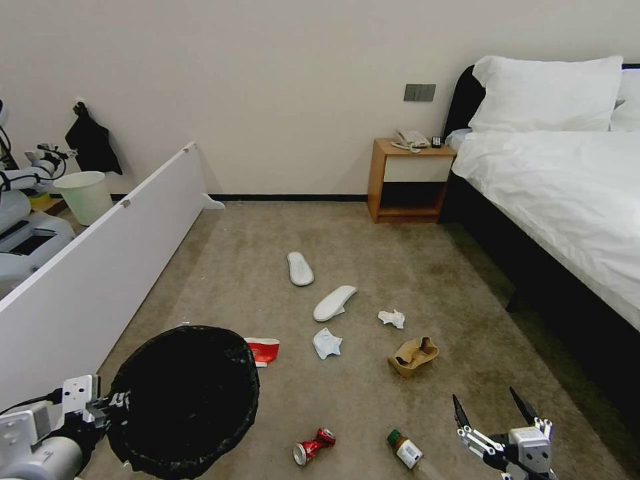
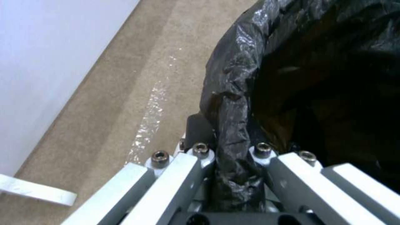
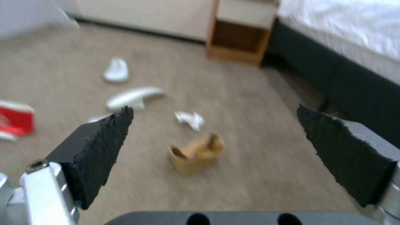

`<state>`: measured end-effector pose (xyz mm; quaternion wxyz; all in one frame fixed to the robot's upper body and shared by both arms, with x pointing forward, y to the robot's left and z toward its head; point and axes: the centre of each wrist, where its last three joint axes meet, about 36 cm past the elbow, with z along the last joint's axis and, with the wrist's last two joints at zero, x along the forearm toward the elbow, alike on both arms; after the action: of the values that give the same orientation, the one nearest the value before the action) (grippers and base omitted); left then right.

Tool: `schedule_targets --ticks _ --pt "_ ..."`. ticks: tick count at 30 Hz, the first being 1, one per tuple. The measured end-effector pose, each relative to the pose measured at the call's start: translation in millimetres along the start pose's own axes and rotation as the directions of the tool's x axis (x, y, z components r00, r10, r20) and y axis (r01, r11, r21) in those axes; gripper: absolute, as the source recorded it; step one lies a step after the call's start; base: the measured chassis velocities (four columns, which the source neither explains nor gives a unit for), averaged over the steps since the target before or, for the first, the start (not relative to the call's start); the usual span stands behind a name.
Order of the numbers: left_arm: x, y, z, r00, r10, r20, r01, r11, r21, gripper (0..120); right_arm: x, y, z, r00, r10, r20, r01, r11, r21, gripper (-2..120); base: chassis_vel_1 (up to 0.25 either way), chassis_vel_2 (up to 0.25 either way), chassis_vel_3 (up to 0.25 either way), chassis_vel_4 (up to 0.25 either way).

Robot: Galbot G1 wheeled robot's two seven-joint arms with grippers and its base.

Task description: Pick up the trash bin, then pick up the garbage from the floor and place it into the trash bin.

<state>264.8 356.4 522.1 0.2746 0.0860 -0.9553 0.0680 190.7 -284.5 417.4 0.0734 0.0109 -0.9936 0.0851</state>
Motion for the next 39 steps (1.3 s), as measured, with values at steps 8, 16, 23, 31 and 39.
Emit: schedule_targets --ticks 8,16,23,31,39 --pt "0.6 12.3 -2.4 0.999 -0.034 0.005 0.034 0.999 0.018 3 -11.5 0.3 -22.1 0.991 0.004 -0.137 -0.003 1.000 0.006 100 0.000 0.000 0.000 0.000" --pt "3.4 16.7 -6.2 0.999 -0.047 0.019 0.046 0.999 0.027 3 -21.8 -8.7 -9.2 0.974 -0.106 -0.203 0.097 0.994 -0.052 100 0.000 0.000 0.000 0.000" --pt "8.3 13.8 -5.4 0.999 -0.048 0.025 0.047 0.998 0.031 3 -28.6 -8.5 6.4 0.929 -0.189 -0.319 0.183 0.982 -0.050 100 0.000 0.000 0.000 0.000" --pt "14.4 13.3 -1.7 0.998 -0.064 0.021 0.063 0.998 0.030 3 -39.8 -13.6 25.0 0.870 -0.228 -0.438 0.242 0.970 -0.025 100 0.000 0.000 0.000 0.000" --pt "19.3 9.2 1.0 0.998 -0.068 0.019 0.067 0.998 0.019 3 -56.6 -12.6 35.9 0.834 -0.258 -0.487 0.286 0.958 -0.019 100 0.000 0.000 0.000 0.000"
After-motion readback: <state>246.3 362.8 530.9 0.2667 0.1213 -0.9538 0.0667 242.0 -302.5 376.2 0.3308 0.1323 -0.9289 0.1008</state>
